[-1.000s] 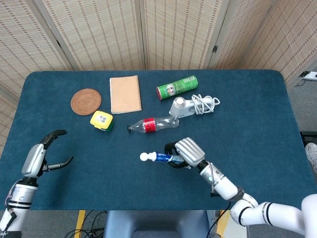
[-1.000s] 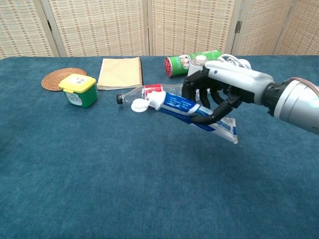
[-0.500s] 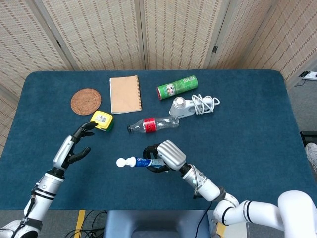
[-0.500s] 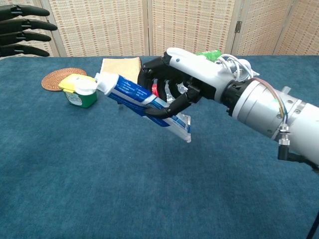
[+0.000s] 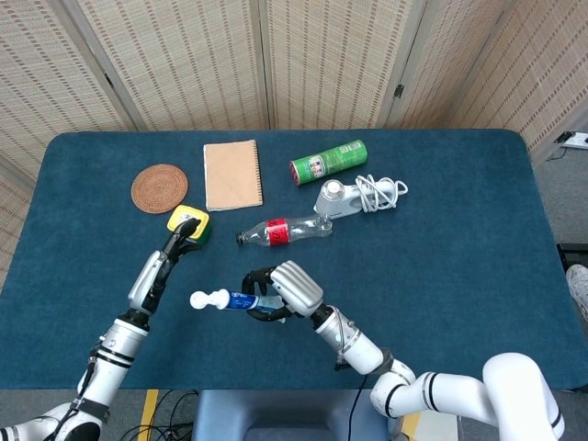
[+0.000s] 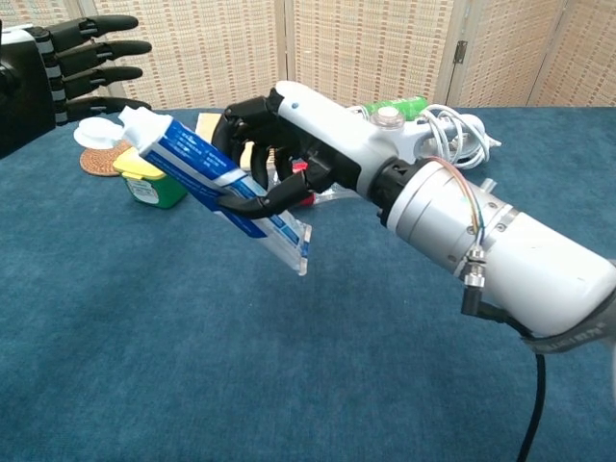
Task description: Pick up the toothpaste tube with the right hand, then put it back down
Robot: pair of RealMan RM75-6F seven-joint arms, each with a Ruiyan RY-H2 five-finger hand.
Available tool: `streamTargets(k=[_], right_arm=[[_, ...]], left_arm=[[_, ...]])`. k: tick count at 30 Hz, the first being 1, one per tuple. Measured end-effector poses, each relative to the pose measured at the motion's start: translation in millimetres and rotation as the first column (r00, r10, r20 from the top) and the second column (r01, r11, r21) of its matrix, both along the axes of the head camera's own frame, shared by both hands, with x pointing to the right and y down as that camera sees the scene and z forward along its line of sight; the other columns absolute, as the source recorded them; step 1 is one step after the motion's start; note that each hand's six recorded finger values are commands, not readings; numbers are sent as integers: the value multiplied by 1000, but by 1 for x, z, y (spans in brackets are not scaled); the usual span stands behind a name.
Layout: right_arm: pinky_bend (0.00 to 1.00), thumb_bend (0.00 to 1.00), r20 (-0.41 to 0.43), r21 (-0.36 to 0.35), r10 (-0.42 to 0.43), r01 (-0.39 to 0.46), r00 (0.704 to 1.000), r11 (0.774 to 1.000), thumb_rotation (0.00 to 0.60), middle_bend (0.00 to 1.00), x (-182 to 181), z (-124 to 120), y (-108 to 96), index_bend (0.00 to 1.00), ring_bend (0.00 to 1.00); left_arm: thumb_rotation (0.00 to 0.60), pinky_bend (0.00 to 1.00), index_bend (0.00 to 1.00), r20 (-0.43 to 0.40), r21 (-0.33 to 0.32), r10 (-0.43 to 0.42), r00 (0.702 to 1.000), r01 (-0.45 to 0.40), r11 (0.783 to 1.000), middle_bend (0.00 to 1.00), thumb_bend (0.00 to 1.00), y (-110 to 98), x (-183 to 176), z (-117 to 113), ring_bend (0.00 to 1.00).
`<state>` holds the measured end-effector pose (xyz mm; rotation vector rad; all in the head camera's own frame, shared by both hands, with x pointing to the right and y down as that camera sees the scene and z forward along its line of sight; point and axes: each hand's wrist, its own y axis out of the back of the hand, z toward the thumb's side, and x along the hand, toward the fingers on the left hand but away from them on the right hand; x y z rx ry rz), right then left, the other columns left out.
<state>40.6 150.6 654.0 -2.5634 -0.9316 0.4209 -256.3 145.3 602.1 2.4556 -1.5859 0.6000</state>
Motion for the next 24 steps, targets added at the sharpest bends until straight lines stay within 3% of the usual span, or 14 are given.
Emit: streamTargets(k=[8, 18, 24], right_arm=[[746, 639, 27, 10, 80, -80, 996, 997, 600, 658, -9, -3, -10, 656, 598], [746, 626, 31, 22, 172, -172, 985, 985, 600, 658, -24, 0, -15, 657, 598], [746, 623, 10, 18, 189, -189, 982, 982, 600, 657, -32, 5, -14, 656, 598]], left_arm=[[57, 180, 0, 2, 17, -34, 999, 34, 999, 2, 75, 0, 14, 2, 0], [56, 154, 0, -51, -11, -76, 996, 76, 997, 0, 75, 2, 30, 4, 0], [55, 150, 0, -74, -12, -101, 992, 100, 995, 0, 75, -1, 35, 4, 0]])
